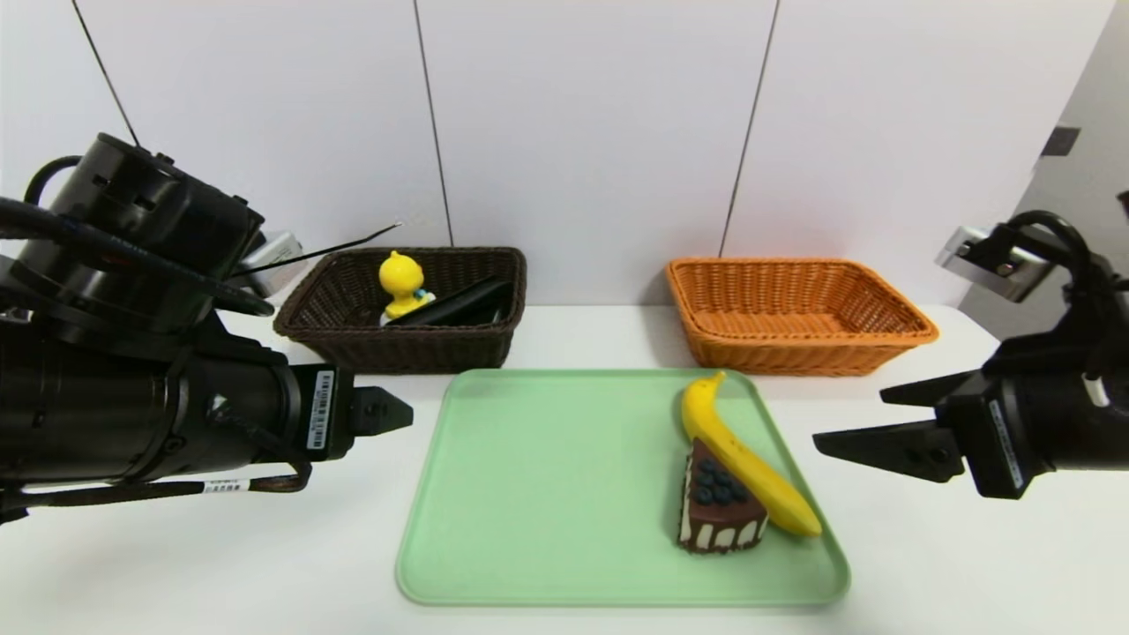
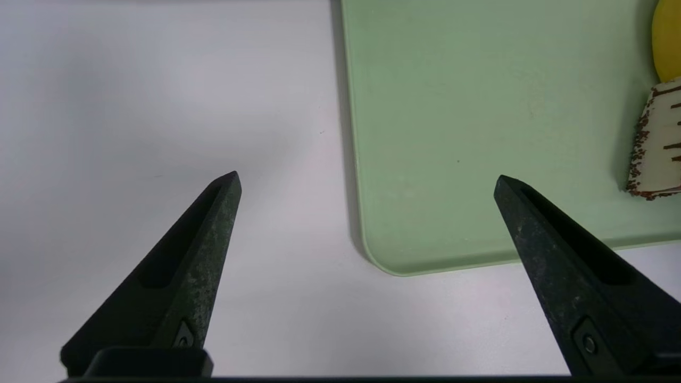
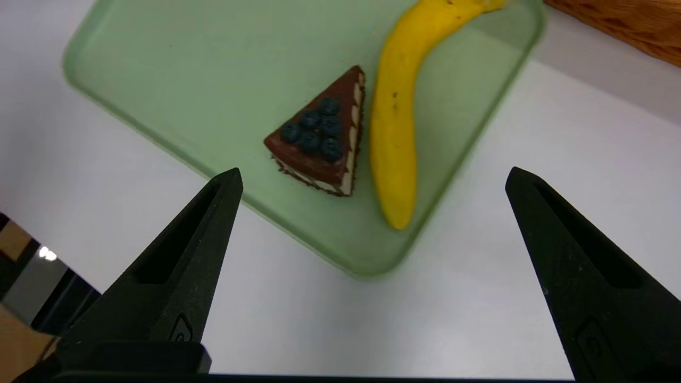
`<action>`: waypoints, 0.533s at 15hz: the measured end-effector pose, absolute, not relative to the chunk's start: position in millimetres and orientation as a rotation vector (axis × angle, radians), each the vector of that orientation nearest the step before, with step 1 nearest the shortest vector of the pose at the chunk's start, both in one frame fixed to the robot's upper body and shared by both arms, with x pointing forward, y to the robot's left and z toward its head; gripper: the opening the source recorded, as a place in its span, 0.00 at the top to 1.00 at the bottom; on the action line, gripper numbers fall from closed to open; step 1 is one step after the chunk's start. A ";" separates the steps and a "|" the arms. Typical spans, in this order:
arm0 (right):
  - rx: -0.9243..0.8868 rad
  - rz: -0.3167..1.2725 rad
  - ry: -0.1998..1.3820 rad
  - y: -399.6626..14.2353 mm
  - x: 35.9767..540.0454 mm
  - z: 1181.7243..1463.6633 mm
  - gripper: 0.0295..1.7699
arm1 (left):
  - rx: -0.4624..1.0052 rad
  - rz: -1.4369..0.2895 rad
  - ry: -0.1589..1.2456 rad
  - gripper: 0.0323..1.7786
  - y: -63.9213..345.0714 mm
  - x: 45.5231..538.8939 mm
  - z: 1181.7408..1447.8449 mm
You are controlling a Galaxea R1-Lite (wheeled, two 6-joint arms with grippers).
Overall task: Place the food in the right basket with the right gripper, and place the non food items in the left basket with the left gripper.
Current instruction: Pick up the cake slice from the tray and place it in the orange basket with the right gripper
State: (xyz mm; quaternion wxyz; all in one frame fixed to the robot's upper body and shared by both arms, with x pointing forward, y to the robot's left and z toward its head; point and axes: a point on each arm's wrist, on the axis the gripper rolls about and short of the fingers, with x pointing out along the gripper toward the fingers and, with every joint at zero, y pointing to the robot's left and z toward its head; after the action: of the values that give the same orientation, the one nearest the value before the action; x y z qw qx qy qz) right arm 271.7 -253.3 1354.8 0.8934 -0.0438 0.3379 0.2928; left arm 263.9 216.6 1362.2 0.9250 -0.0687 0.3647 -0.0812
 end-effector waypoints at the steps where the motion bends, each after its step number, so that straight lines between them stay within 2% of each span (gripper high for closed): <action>1: -0.081 0.626 0.726 -243.9 276.4 1357.4 0.03 | -0.142 -0.167 0.744 0.05 217.9 262.2 1362.8; 5: -0.050 0.658 0.859 -204.1 295.3 1351.0 0.03 | -0.147 -0.169 0.736 0.05 220.4 258.9 1364.4; 8: -0.056 0.602 0.939 -179.5 307.6 1333.0 0.03 | -0.145 -0.167 0.740 0.05 221.0 258.1 1362.9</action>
State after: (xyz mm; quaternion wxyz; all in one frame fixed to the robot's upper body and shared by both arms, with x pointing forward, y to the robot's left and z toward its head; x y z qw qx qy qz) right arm 307.6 -179.5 1333.0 0.8481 -0.0266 0.4455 0.2856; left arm 258.1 221.0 1362.9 0.9263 -0.0707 0.3609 -0.0816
